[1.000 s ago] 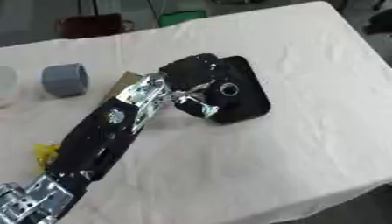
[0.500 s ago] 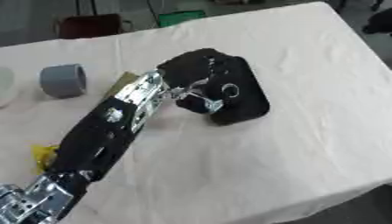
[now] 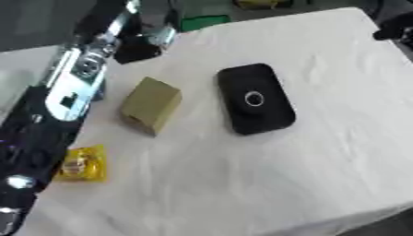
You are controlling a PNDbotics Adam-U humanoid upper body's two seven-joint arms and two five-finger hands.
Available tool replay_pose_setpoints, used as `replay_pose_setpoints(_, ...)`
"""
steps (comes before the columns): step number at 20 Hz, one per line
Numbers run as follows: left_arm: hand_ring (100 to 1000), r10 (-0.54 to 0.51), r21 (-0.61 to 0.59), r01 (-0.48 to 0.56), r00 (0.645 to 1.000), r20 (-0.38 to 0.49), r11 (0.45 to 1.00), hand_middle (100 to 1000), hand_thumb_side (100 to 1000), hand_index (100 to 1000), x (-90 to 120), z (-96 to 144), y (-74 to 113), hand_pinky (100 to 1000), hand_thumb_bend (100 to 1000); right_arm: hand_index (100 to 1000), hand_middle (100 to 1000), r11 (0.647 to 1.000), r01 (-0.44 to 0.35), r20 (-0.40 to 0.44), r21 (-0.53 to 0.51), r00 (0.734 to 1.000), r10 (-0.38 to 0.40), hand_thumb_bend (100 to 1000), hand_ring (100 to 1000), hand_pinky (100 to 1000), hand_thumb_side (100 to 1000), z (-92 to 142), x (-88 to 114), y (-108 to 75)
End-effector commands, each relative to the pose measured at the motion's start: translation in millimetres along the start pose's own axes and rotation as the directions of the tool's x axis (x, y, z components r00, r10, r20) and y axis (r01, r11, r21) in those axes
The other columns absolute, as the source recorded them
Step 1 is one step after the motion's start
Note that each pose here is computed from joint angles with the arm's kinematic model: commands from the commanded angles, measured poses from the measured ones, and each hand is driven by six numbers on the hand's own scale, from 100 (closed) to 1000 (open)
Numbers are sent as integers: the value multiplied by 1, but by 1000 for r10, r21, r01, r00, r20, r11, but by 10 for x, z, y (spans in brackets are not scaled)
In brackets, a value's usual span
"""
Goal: Pick up objects on the table and place them in the box.
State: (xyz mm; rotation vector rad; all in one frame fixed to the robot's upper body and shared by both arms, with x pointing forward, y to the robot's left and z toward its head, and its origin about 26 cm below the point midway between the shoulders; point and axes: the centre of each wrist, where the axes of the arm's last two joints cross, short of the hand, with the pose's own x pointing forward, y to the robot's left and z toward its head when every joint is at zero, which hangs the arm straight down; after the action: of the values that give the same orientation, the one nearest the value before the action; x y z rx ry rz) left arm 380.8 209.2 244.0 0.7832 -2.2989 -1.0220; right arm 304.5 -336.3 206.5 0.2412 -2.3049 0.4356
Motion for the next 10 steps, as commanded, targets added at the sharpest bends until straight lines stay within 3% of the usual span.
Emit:
replay_pose_setpoints(1, 957, -69, 101, 75, 996, -59, 992, 912, 677, 833, -15, 347, 613, 882, 100, 880, 808, 999, -53, -4, -5, 999, 53, 100, 670, 688, 763, -4, 83, -96)
replay_pose_setpoints(5, 987, -138, 101, 161, 969, -207, 982, 941, 685, 824, -90, 888, 746, 906, 100, 880, 808, 998, -61, -22, -16, 998, 60, 100, 669, 687, 764, 36, 69, -112)
replay_pose_setpoints(10, 1000, -157, 104, 199, 936, -316, 974, 983, 685, 813, -125, 1213, 690, 921, 100, 880, 808, 998, -62, -29, -21, 998, 61, 100, 669, 687, 764, 61, 63, -117)
